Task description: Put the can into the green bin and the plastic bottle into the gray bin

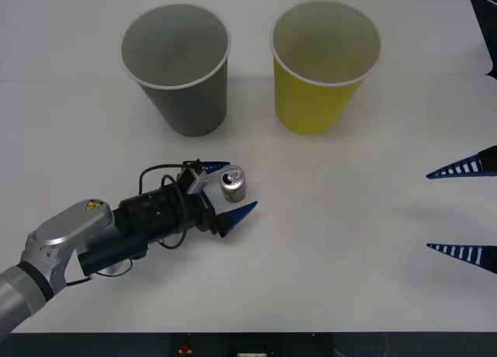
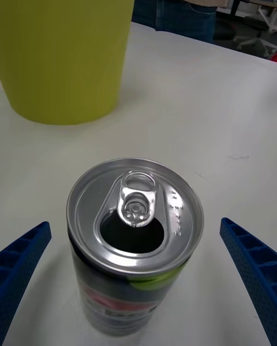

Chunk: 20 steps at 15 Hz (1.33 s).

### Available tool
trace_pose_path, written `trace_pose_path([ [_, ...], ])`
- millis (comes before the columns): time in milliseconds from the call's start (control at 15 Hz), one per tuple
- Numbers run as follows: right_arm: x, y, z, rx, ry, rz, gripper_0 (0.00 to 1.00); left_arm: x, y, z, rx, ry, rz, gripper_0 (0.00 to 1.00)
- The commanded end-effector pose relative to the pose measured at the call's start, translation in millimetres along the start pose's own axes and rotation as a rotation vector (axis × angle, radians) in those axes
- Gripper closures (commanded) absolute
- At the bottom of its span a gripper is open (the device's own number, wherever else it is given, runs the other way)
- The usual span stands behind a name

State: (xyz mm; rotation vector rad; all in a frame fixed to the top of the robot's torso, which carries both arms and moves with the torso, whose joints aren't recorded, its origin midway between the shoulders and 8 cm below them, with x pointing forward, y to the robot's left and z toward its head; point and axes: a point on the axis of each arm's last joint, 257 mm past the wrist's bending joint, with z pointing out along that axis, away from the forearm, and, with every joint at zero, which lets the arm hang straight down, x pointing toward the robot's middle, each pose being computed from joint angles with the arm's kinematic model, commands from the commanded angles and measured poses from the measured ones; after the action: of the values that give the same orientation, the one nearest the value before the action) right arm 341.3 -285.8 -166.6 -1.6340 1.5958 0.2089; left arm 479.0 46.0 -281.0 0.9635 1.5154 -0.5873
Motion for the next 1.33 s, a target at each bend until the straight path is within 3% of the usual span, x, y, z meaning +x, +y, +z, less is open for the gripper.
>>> trace_pose_path([
  [67, 0, 0.0, 0, 0.0, 0.0, 0.0, 0.0, 0, 0.4, 3, -0.01, 0.003, 0.003, 0.0],
  [333, 0, 0.0, 0, 0.0, 0.0, 0.0, 0.0, 1, -0.2, 4, -0.01, 0.004, 0.005, 0.0],
  [400, 0, 0.0, 0, 0.0, 0.0, 0.0, 0.0, 1, 0.8, 3, -0.011, 0.007, 0.01, 0.04],
  [533, 0, 0.0, 0, 0.0, 0.0, 0.0, 0.0, 2, 1.4, 4, -0.015, 0.011, 0.014, 1.0],
  [1000, 0, 0.0, 0, 0.0, 0.0, 0.0, 0.0, 3, 2.7, 4, -0.017, 0.015, 0.019, 1.0],
  [1333, 0, 0.0, 0, 0.0, 0.0, 0.0, 0.0, 0, -4.7, -10, 0.04, 0.006, 0.02, 1.0],
])
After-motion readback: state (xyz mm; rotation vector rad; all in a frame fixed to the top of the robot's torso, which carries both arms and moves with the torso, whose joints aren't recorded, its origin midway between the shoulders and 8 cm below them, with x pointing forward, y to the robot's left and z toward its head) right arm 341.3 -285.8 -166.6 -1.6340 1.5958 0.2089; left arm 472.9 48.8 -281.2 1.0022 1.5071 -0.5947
